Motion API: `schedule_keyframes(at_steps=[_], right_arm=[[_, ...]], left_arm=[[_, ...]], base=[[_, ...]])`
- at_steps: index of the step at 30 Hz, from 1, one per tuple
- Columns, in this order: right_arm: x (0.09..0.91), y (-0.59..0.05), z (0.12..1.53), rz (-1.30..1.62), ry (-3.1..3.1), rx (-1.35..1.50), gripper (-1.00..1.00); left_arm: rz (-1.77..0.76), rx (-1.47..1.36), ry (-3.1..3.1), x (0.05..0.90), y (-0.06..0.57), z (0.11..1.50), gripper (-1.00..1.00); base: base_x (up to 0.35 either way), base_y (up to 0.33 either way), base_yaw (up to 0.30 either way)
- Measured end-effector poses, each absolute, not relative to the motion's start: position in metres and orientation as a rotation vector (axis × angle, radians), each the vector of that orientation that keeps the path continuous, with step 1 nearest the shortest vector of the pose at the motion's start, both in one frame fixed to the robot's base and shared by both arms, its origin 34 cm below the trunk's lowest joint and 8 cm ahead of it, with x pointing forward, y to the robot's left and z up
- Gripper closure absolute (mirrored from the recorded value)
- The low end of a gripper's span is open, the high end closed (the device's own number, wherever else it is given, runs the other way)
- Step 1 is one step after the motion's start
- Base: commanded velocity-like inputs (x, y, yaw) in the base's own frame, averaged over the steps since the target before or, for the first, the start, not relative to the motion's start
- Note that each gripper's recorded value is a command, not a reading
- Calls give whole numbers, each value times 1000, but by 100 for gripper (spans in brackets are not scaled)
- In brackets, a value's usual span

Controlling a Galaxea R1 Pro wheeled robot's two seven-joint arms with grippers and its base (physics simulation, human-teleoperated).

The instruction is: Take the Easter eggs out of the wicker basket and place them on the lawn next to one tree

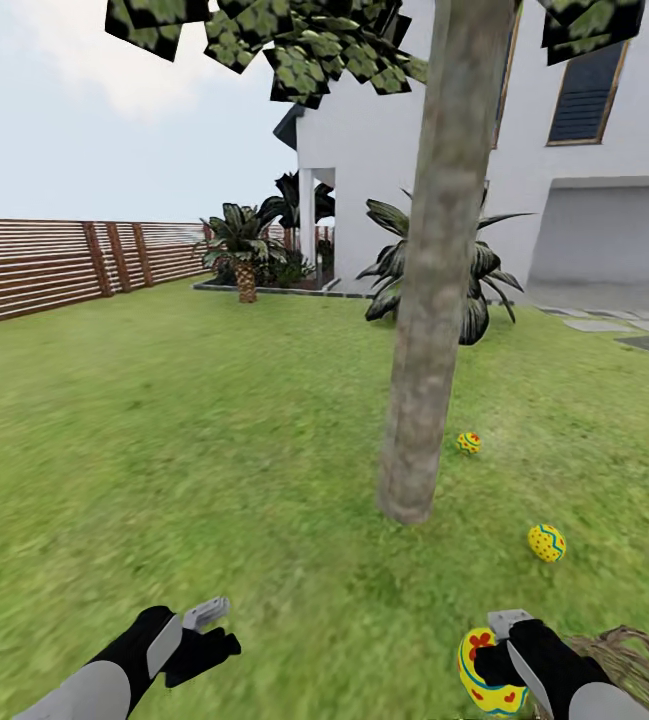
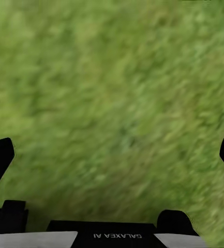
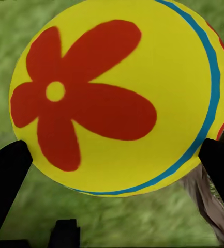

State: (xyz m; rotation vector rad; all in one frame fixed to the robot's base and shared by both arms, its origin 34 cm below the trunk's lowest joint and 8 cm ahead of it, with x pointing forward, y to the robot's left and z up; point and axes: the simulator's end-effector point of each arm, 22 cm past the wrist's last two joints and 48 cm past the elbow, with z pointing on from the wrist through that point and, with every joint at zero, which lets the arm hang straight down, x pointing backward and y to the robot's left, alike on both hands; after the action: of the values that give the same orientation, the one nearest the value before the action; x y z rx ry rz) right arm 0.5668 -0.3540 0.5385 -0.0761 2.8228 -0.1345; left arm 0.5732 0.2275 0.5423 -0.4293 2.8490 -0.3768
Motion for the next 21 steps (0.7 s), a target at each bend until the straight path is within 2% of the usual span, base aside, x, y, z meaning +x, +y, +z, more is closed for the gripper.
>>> schedule_keyframes(at_steps=[4, 15, 20, 21], right_arm=[[567, -353, 539, -134, 2822, -76, 100], [567, -354, 539, -135, 2821, -76, 100], [567, -354, 539, -135, 2822, -76, 100], [567, -354, 539, -135, 2822, -76, 100]], left_arm=[[-379, -432, 2848, 573, 227, 543, -100], [-377, -434, 2847, 573, 229, 543, -100], [-352, -437, 2837, 577, 242, 545, -100], [-313, -445, 2826, 581, 263, 547, -100]], base=[[237, 230, -53], [329, 96, -1], [333, 66, 0], [333, 13, 0]])
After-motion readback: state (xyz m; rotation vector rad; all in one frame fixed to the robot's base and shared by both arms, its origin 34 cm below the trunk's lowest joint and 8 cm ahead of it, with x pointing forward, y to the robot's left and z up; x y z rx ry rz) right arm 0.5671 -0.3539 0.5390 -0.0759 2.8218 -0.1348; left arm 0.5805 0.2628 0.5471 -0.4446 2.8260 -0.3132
